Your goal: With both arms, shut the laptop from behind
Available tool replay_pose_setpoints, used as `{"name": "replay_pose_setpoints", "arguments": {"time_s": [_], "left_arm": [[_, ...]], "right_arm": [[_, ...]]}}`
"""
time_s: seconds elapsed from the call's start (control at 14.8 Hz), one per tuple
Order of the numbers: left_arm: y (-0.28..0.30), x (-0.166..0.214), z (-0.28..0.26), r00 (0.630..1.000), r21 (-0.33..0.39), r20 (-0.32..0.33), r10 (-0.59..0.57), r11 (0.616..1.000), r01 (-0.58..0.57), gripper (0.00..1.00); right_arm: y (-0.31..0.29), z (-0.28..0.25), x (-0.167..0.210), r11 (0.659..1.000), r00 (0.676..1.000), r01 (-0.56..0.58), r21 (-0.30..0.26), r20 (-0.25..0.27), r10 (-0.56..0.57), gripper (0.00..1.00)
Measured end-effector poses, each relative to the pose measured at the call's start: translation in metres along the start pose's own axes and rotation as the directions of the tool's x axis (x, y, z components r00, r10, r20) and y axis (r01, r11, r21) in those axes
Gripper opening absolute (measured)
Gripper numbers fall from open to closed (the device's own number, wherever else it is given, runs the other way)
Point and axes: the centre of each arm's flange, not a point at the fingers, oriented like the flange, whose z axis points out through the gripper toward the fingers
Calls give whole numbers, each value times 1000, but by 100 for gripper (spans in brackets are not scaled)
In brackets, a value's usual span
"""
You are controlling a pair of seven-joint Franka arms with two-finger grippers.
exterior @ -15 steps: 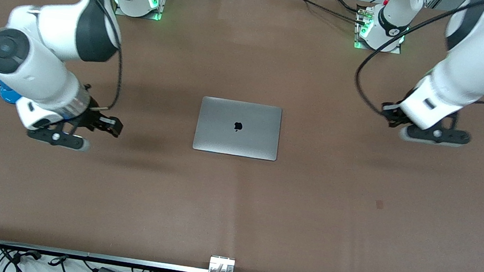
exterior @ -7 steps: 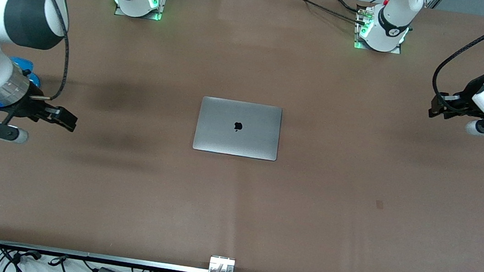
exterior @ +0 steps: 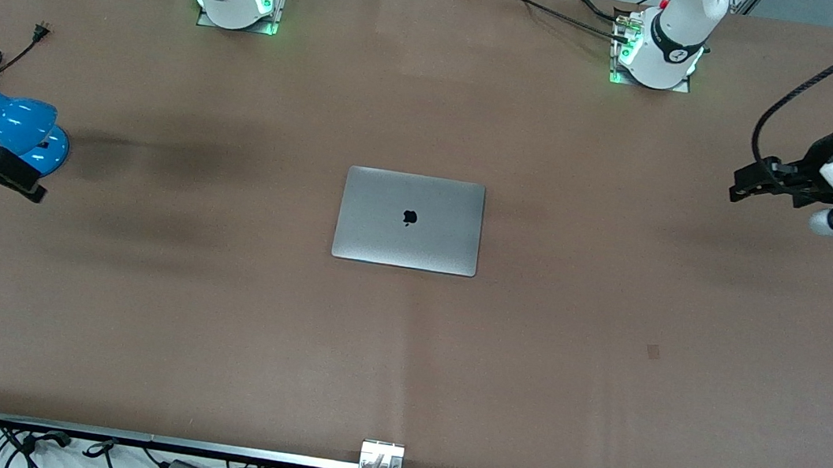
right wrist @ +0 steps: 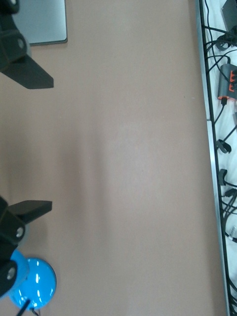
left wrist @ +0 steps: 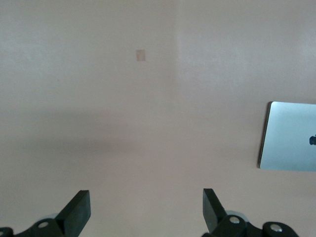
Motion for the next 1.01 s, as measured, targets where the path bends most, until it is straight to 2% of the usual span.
{"name": "replay_pose_setpoints", "arguments": {"time_s": [0.14,0.27,0.47,0.81,1.01], "left_arm": [[3,-2,-3,1000,0,-4,6,1000,-6,100],[16,-8,-7,1000,4,7,30,1000,-30,100],[25,-16,-21,999,-4,7,46,999,-46,100],[7,-19,-25,1000,-28,26,15,1000,-14,100],[4,-25,-35,1000,-40,12,10,999,-10,100]], "right_arm": [[10,-2,-1,1000,1000,6,7,7,-6,100],[5,-1,-8,1000,999,16,7,51,-16,100],[4,0,-25,1000,997,27,-13,77,-26,100],[10,-2,-75,999,995,32,-23,93,-30,100],[9,-9,-84,999,996,37,-21,87,-35,100]]}}
